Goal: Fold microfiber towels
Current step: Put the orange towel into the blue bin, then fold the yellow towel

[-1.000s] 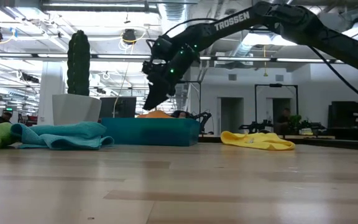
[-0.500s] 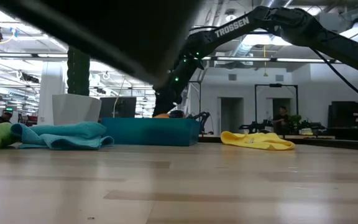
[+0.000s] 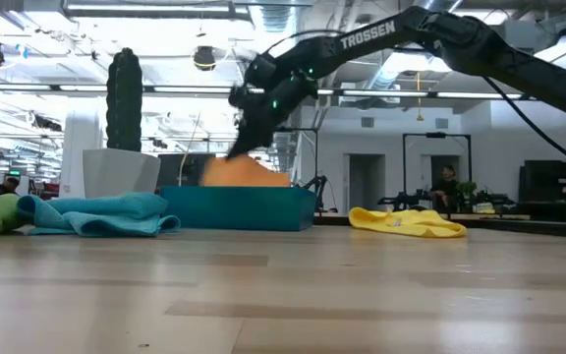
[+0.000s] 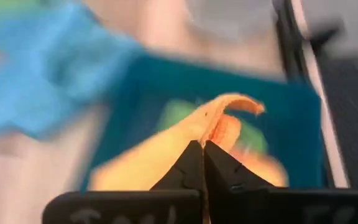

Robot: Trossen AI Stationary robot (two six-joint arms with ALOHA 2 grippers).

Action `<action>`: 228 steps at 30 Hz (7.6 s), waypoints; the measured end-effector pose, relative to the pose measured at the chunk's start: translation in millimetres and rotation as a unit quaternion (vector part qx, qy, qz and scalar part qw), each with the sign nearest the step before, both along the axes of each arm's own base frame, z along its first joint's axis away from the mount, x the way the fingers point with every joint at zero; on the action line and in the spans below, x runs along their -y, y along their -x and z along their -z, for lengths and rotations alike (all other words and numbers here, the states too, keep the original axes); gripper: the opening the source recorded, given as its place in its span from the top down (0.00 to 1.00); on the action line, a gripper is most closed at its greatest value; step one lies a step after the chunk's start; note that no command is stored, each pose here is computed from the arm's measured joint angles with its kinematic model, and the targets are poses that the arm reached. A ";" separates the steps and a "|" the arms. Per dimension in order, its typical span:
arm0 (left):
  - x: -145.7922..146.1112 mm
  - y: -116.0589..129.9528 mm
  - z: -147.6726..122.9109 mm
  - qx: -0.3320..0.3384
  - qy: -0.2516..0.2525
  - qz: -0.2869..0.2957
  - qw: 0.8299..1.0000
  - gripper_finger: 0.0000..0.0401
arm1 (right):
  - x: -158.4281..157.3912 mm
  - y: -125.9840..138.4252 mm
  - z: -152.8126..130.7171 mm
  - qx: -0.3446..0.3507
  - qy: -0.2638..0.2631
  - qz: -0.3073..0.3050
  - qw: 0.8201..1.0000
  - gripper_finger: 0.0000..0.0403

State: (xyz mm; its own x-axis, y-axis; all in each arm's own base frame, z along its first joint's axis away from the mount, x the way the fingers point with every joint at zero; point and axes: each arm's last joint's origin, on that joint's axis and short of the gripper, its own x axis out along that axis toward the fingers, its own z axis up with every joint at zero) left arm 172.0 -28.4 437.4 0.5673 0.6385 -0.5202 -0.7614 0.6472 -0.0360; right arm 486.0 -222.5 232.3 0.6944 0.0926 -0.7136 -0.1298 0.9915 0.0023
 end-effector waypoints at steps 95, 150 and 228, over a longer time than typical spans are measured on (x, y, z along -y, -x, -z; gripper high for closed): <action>-112.8 -24.1 90.2 -0.034 0.078 0.023 0.996 1.00 | -1.8 5.8 58.0 -0.140 0.082 0.047 0.986 0.88; -114.2 -23.4 91.0 -0.036 0.090 0.040 0.995 1.00 | 31.3 26.0 -1.9 -0.028 -0.128 0.096 0.987 0.70; -142.0 -55.2 97.4 0.022 0.155 0.186 0.970 0.50 | -132.0 251.5 49.8 -0.203 -0.118 0.266 0.935 0.72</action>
State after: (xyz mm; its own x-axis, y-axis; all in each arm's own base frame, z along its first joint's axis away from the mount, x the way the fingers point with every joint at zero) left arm 227.2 113.6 340.0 0.7545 0.2027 -0.6242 -0.4708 0.8298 -0.2996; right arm 234.5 -90.5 182.5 0.3625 -0.0008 -0.9320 0.4402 0.8815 0.1705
